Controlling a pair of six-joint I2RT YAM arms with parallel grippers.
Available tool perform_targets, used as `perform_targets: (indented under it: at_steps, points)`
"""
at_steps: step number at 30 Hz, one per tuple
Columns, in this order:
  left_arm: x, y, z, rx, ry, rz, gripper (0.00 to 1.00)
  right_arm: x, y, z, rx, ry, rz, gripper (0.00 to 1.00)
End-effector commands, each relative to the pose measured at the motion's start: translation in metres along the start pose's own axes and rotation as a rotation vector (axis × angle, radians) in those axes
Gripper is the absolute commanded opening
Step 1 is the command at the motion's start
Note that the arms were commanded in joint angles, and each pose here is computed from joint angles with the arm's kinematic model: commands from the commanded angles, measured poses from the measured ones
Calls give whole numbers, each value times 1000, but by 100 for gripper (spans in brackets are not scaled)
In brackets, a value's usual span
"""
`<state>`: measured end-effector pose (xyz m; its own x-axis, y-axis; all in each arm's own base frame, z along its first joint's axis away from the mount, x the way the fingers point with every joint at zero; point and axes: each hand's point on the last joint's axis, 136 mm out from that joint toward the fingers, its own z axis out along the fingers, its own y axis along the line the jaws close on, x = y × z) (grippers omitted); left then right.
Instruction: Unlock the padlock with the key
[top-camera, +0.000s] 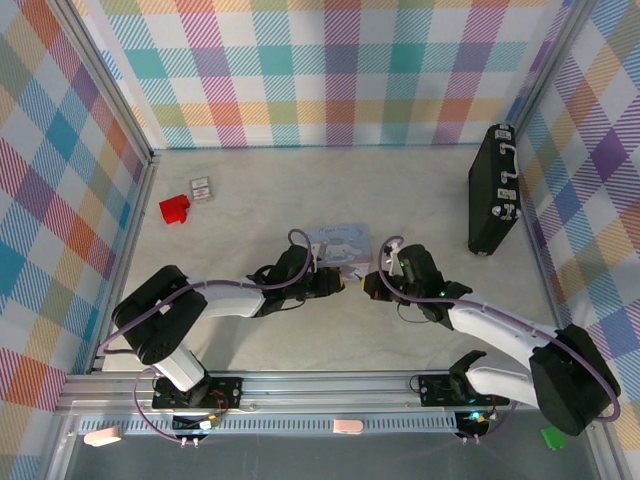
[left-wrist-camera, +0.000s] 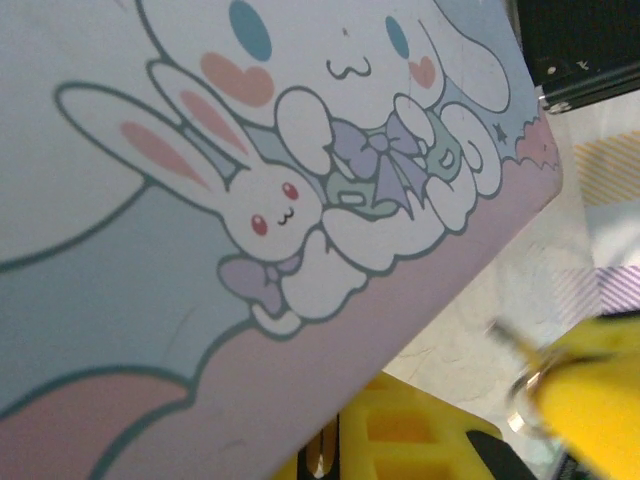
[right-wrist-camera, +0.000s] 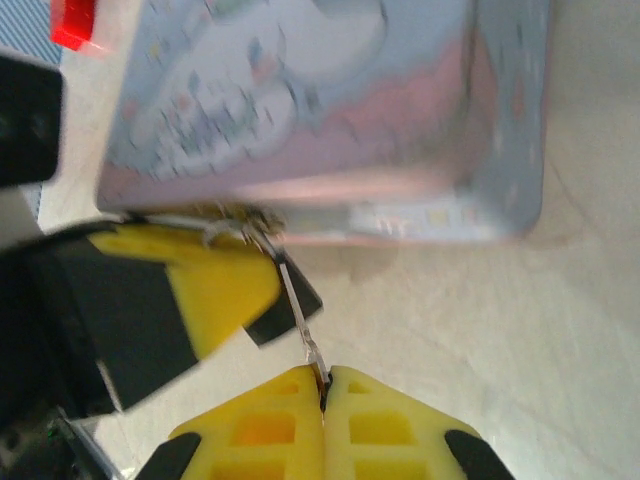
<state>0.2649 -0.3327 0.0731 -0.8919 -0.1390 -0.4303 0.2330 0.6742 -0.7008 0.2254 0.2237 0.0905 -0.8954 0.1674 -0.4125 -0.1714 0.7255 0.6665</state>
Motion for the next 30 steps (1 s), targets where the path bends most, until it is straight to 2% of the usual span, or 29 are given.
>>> perform_targets:
  at_steps: [1,6,16,25,30]
  points:
    - [-3,-17,5,34,34,-47,0,13,7,-2,-52,35,94,0]
    - [-4,-17,12,7,66,-85,0,26,4,3,-62,94,172,0]
    - [-5,-12,17,-8,92,-211,0,40,2,19,-143,134,330,0]
    - [-12,6,16,8,52,-290,0,40,-8,21,-139,122,397,0]
    - [-9,9,20,19,62,-287,0,30,-9,24,-135,108,395,0]
